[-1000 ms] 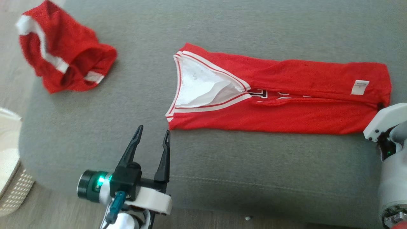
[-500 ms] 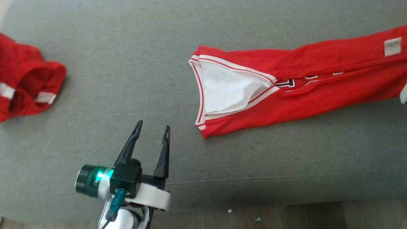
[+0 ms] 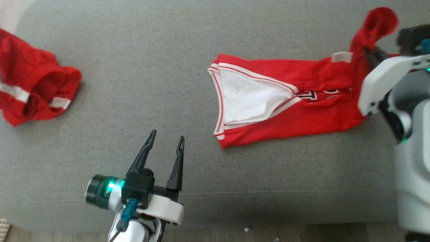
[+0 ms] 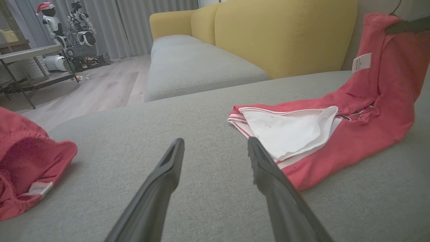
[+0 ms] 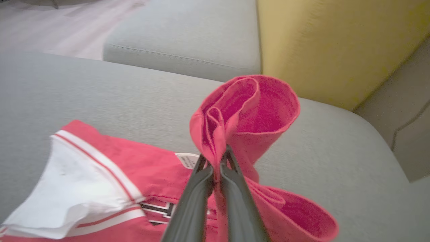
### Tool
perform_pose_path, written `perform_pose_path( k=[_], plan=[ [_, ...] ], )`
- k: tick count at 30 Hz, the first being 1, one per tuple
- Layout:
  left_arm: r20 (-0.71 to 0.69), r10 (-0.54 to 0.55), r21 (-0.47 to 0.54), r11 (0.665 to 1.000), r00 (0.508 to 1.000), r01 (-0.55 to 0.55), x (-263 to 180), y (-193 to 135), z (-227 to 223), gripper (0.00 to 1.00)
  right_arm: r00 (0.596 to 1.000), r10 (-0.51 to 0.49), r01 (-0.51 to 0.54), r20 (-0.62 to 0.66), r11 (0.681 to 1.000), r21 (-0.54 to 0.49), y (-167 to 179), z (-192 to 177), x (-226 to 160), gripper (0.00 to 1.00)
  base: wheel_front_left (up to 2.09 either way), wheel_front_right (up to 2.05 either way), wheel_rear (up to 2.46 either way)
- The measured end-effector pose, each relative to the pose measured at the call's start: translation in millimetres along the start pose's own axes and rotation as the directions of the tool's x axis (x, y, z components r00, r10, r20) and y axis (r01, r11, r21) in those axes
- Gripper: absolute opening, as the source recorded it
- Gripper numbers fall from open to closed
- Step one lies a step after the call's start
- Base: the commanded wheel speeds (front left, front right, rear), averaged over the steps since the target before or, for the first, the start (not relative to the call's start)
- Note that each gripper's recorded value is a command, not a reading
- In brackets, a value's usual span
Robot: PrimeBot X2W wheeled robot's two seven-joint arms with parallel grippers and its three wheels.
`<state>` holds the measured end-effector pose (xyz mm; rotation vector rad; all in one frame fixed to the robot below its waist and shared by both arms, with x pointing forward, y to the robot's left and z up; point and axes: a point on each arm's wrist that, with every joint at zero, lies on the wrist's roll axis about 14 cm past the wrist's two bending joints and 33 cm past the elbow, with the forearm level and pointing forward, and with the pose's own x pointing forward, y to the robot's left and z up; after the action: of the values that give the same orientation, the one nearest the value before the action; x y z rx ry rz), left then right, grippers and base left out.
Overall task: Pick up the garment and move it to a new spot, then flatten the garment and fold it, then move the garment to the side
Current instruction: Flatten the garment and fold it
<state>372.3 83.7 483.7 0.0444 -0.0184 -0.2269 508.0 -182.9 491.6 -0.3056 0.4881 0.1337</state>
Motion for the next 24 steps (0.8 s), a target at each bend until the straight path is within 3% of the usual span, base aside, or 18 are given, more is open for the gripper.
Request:
perform_pose_path(
  k=[5, 12, 24],
  plan=[
    [-0.003, 0.032, 0.005, 0.999, 0.999, -0.032, -7.7, 8.9, 0.7, 1.00, 0.988, 0.150, -0.151, 0.038, 0.989, 0.007, 59.3, 13.2, -9.2, 0.00, 0.00, 0.00, 0.00],
    [-0.009, 0.076, 0.003, 0.997, 0.997, -0.076, -19.5, 19.3, 1.2, 1.00, 0.946, 0.321, -0.321, 0.034, 0.947, -0.002, 135.4, 13.3, -18.0, 0.00, 0.00, 0.00, 0.00],
    [-0.014, 0.129, -0.001, 0.992, 0.992, -0.129, -30.1, 32.8, 1.6, 1.00, 0.897, 0.438, -0.440, -0.058, 0.898, -0.011, 190.9, -11.0, -13.8, 0.00, 0.00, 0.00, 0.00]
  ],
)
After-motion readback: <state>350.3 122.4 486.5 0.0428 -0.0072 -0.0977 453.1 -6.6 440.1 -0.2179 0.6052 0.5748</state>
